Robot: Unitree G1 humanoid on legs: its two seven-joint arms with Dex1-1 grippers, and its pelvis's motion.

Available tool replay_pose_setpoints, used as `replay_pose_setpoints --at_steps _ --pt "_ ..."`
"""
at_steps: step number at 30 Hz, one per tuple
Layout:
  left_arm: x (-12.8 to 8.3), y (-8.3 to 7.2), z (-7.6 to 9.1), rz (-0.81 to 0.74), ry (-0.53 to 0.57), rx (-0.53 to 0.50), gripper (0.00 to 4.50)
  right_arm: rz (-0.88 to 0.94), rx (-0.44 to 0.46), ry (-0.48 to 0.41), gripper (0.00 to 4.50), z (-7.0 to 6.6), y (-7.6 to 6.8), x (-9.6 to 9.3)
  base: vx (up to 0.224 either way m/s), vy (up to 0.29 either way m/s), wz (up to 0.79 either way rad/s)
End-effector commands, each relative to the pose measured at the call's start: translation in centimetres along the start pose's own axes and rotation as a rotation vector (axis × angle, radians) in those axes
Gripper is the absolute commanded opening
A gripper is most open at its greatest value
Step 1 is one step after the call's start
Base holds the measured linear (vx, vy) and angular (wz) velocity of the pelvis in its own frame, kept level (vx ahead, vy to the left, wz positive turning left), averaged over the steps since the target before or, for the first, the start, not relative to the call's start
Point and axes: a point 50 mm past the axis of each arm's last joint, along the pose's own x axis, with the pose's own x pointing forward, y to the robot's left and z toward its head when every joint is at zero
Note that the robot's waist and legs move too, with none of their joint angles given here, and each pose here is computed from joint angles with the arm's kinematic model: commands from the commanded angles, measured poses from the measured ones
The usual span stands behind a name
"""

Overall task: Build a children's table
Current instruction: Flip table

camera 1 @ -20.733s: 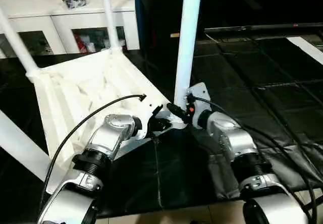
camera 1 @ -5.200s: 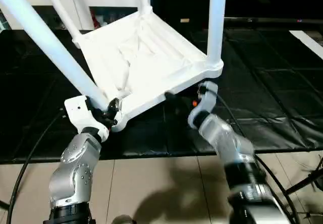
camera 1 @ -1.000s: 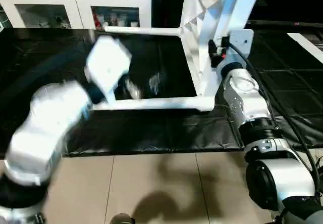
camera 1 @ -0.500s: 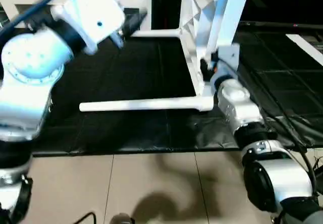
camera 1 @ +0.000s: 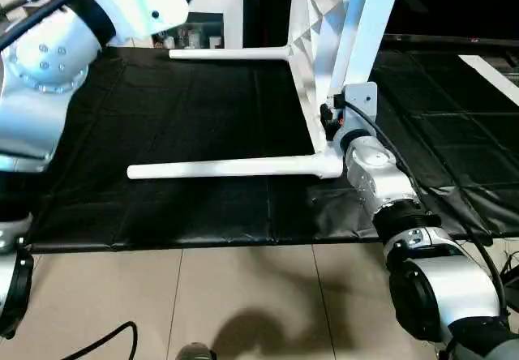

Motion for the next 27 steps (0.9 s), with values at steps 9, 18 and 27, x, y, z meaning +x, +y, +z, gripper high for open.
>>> replay_pose_setpoints --at_steps 9,18,27 --pt "0.9 0.1 -0.3 0.018 0.002 -0.001 4.14 -0.001 -0.035 -0.036 1.90 0.6 0.0 0.1 0.000 0.000 0.00" --pt "0.9 -0.4 -0.8 0.004 0.013 -0.043 3.44 -0.002 -0.046 -0.063 1.90 1.3 -0.3 0.2 0.000 0.000 0.00" --pt "0.5 0.0 -2.3 0.023 0.096 -0.058 2.77 0.018 -0.101 -0.111 1.90 2.3 -0.4 0.2 0.000 0.000 0.00"
